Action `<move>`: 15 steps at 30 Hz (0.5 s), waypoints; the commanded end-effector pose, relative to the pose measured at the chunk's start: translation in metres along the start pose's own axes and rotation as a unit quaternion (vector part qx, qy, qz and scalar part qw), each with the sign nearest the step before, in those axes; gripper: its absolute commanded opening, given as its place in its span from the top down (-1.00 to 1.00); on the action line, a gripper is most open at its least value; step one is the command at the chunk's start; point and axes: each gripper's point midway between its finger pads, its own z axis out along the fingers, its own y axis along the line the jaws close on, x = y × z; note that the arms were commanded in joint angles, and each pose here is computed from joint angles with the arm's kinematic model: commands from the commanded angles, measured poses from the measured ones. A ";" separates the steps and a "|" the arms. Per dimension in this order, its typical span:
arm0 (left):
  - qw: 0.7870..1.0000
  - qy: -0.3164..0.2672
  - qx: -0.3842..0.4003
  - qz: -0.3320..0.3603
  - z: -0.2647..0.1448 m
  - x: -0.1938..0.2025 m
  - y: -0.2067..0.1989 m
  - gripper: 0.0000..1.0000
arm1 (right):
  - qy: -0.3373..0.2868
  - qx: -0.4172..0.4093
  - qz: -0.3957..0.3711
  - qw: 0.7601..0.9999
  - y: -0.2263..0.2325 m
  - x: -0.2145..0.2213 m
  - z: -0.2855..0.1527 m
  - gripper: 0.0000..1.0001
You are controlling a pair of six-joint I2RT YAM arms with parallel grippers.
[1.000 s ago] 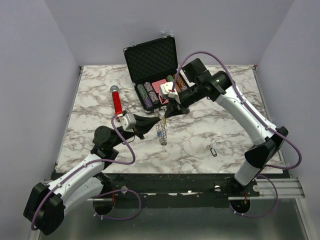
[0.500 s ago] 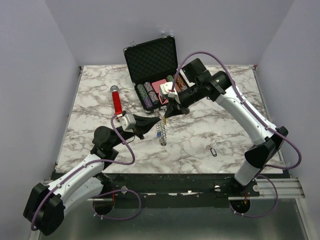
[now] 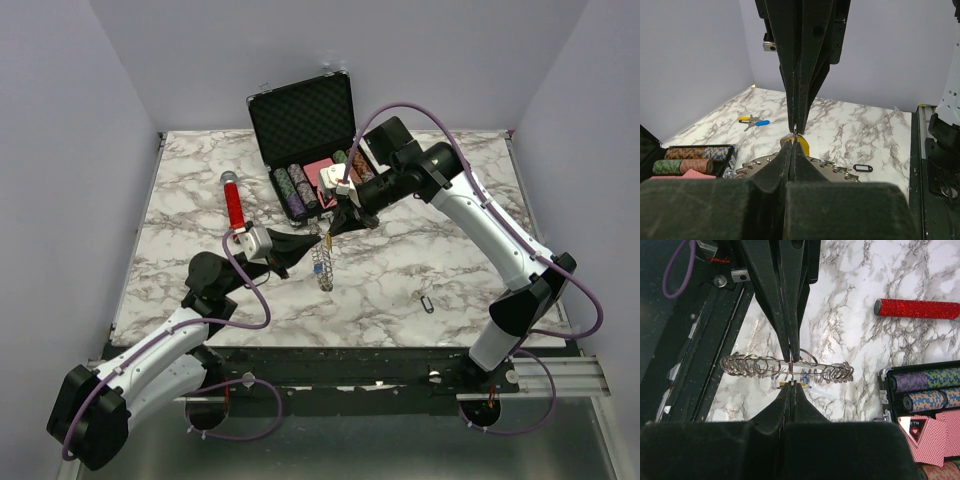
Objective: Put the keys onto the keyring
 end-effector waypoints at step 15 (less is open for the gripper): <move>0.999 -0.026 0.016 0.010 0.003 -0.014 -0.006 1.00 | -0.033 -0.024 0.003 0.999 0.006 -0.014 0.005 0.99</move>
